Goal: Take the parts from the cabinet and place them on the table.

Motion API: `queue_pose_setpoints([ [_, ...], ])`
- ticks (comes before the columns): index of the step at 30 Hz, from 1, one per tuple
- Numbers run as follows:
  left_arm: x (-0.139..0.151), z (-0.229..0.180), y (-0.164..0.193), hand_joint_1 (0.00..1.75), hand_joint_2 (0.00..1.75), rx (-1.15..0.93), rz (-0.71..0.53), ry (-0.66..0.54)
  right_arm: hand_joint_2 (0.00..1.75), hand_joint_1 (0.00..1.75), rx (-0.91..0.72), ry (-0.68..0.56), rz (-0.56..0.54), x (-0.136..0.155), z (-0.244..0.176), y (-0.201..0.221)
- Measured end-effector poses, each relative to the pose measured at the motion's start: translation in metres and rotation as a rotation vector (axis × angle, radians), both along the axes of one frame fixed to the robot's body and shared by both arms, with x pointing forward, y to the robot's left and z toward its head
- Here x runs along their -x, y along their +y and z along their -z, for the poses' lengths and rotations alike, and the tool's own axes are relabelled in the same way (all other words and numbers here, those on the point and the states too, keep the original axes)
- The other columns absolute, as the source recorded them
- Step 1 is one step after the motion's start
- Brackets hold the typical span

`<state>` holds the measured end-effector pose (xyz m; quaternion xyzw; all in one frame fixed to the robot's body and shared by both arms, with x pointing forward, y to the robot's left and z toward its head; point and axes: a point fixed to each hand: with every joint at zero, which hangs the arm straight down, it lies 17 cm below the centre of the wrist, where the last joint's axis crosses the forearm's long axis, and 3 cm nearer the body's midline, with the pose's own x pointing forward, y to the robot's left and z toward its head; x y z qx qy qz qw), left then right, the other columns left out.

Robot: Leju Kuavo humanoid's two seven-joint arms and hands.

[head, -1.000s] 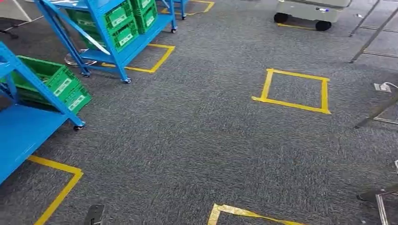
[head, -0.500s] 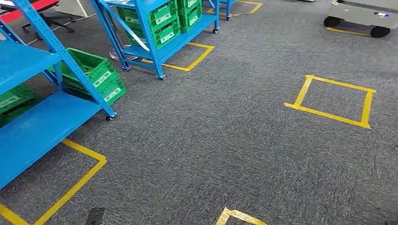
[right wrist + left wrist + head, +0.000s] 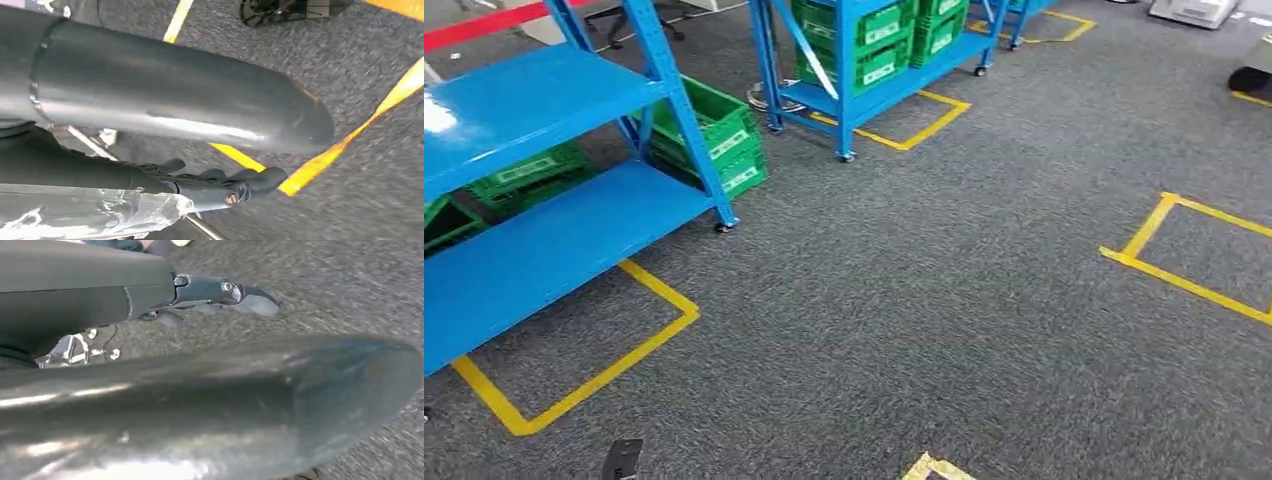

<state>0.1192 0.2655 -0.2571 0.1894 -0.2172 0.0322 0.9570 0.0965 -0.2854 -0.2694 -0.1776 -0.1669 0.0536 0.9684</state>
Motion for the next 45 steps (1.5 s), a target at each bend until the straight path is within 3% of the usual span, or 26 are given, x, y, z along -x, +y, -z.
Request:
queue_pose_setpoints([
  [45,0.008,0.002,0.001,0.00,0.00,-0.002,-0.011,0.017,0.00,0.00,0.005,0.004,-0.028,0.001,0.000,0.002],
])
